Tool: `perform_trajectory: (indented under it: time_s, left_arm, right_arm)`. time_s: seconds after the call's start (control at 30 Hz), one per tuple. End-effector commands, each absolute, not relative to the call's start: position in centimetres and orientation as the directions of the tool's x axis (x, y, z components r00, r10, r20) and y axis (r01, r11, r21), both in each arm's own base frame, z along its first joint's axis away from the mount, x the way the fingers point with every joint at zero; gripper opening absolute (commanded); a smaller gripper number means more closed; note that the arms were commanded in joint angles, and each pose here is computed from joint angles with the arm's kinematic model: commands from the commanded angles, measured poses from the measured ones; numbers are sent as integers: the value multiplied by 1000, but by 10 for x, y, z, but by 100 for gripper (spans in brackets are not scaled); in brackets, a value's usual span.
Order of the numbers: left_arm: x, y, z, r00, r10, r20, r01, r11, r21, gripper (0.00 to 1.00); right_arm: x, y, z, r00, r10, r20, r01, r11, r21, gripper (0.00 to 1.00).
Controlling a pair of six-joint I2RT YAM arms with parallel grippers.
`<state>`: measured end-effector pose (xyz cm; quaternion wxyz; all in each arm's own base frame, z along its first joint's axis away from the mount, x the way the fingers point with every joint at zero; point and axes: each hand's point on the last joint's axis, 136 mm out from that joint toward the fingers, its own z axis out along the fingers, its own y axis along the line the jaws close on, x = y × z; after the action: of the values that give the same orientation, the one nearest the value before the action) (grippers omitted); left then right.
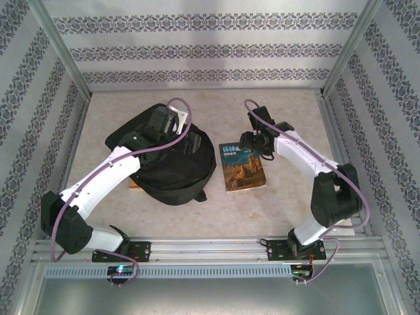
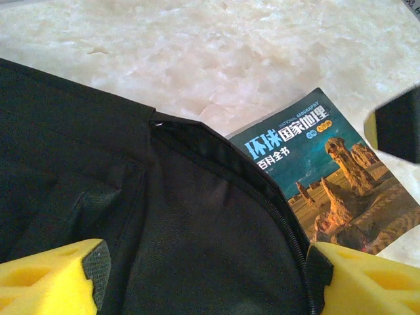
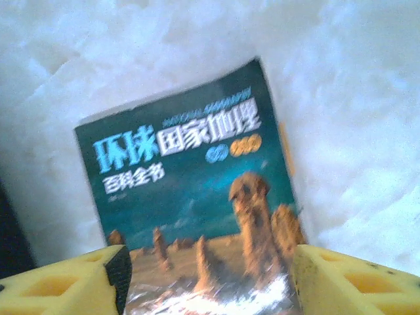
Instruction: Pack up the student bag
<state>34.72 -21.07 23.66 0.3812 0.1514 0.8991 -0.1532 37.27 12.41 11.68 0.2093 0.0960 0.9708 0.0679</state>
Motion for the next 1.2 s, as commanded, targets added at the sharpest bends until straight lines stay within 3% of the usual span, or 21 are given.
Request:
perform_trajectory:
  time_s: [0.0,0.23,0.43,0.6,0.8,1.07,1.17]
  left_arm:
    - [346,-212,259,-596,146,-790,419,895,-151,79]
    - [343,-214,267,-582,130,-803,434,884,-172,79]
    - [341,-217,273,-567,118,-815,451,873,-187,78]
    - [341,-218,272,-568,119,-815,455,870,-190,78]
    - [341,-219,272,-567,119,-815,458,868,-192,78]
    - [342,-220,267,-573,121,-810,458,867,-195,78]
    - [342,-221,265,-577,123,-808,459,867,-196,77]
  right_arm:
    - [367,94,81,-957,103,-272,92,994,53,68]
    - [366,88,46,-971,177,-163,156,979,134,76]
    - [359,123,24,-976,211,-52,184,930,318,73]
    - [356,148,23,-975,222,-26,190,881,434,62]
    - [349,163,27,-984,163,-72,121,908,400,48]
    - [352,185,42,-977,203,-71,134,832,538,24]
    - [355,191,58,-971,228,-77,135,781,610,22]
